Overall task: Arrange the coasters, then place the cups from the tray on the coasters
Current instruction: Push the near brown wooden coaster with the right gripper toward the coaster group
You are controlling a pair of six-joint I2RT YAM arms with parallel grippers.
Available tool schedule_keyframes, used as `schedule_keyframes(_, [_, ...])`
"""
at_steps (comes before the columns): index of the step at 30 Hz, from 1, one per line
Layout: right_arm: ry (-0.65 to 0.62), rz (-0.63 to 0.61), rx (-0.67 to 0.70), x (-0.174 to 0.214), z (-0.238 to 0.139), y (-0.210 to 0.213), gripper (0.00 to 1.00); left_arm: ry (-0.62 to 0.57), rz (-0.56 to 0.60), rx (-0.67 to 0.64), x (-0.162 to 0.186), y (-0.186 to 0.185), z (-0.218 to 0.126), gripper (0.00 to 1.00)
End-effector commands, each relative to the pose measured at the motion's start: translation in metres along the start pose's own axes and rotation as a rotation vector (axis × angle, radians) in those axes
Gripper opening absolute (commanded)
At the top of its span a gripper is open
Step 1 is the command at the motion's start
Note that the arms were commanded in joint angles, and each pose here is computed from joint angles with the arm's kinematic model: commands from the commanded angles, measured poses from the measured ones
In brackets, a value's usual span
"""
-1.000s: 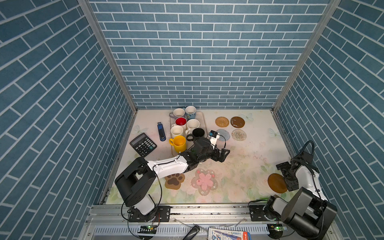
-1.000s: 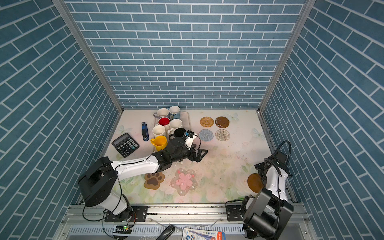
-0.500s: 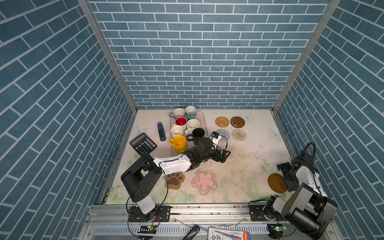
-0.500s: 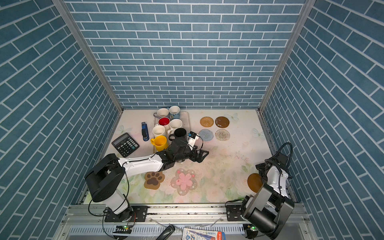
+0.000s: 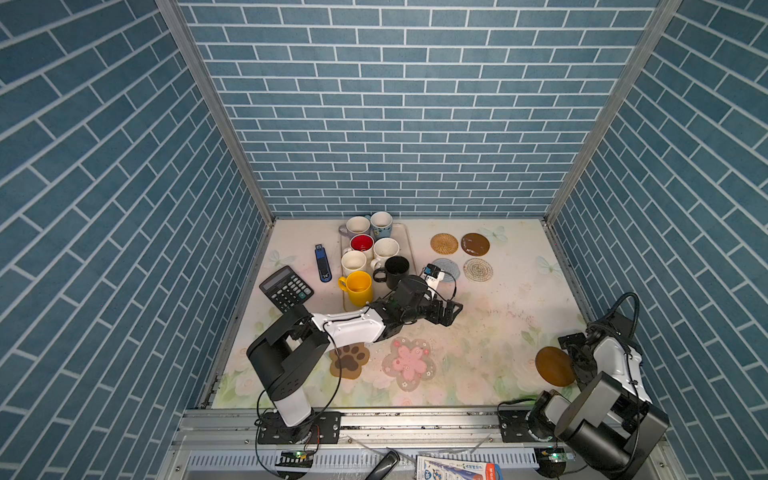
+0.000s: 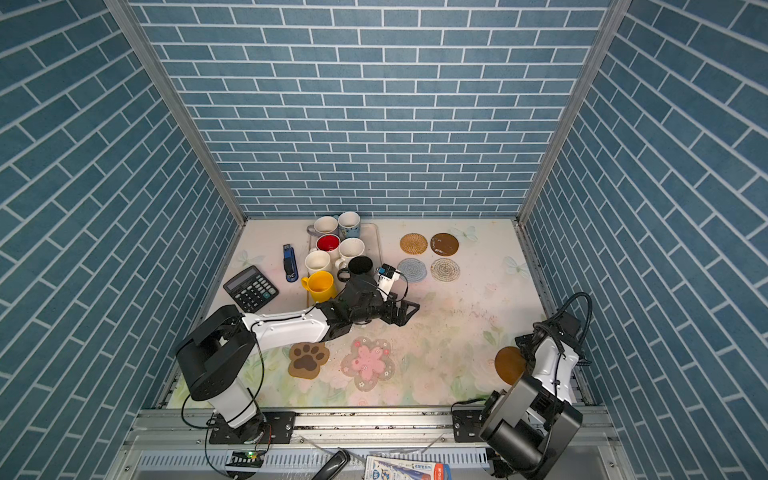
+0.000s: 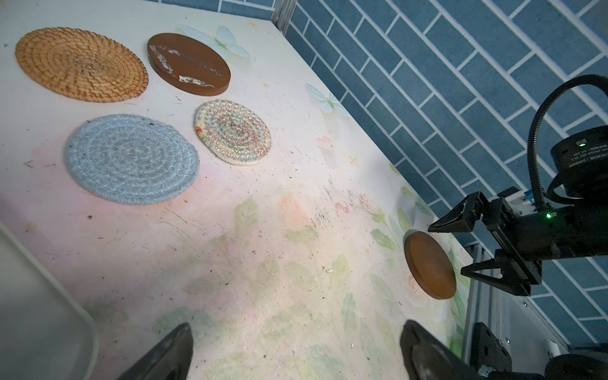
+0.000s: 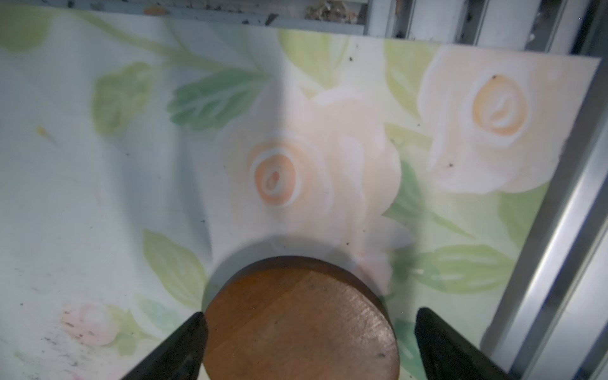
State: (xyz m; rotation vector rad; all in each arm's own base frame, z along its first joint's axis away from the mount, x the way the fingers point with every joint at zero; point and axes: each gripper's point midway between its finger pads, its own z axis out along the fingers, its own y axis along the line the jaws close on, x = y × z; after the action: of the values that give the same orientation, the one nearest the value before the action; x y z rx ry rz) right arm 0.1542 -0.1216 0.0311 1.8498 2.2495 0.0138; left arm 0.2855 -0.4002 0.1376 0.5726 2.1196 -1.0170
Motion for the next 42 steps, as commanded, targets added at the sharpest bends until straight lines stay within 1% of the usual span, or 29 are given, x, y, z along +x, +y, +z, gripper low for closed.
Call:
schedule_keyframes(1, [0.034,-0.010,-0.013,0.010,0.008,-0.003,0.99,-0.016,0.003,0.021,-0.006,-0.007,0.001,0.99])
schedule_keyframes(6, [0.038,-0.044,-0.051,0.009,0.010,0.006,0.98,-0.025,0.005,0.009,-0.007,-0.005,-0.001,0.99])
schedule_keyframes(8, [0.038,-0.077,-0.070,0.009,0.010,0.011,0.95,-0.023,0.005,0.007,-0.006,-0.004,-0.001,0.99])
schedule_keyframes(9, [0.057,-0.103,-0.111,0.013,0.009,0.021,0.93,-0.020,0.004,0.006,-0.005,-0.004,0.000,0.99])
schedule_keyframes(10, [0.057,-0.135,-0.119,0.014,0.007,0.025,0.92,-0.016,0.003,0.003,-0.005,-0.003,0.001,0.99])
schedule_keyframes(13, [0.072,-0.240,-0.116,0.021,0.008,0.039,0.90,-0.015,0.007,-0.007,-0.003,-0.001,-0.001,0.99])
schedule_keyframes(19, [0.131,-0.432,-0.098,0.048,0.017,0.074,0.89,-0.015,0.019,-0.031,-0.001,0.004,-0.004,0.99])
schedule_keyframes(29, [0.163,-0.571,-0.135,0.083,0.019,0.132,0.89,-0.025,0.020,-0.103,0.001,0.026,-0.009,0.99])
schedule_keyframes(30, [0.144,-0.586,-0.120,0.082,0.021,0.137,0.89,-0.030,0.022,-0.109,0.000,0.028,-0.010,0.99])
schedule_keyframes(33, [0.149,-0.625,-0.099,0.088,0.028,0.149,0.89,-0.027,0.020,-0.126,0.002,0.034,-0.009,0.99])
schedule_keyframes(42, [0.142,-0.790,-0.067,0.122,0.035,0.191,0.89,-0.032,0.026,-0.169,0.003,0.046,-0.012,0.99])
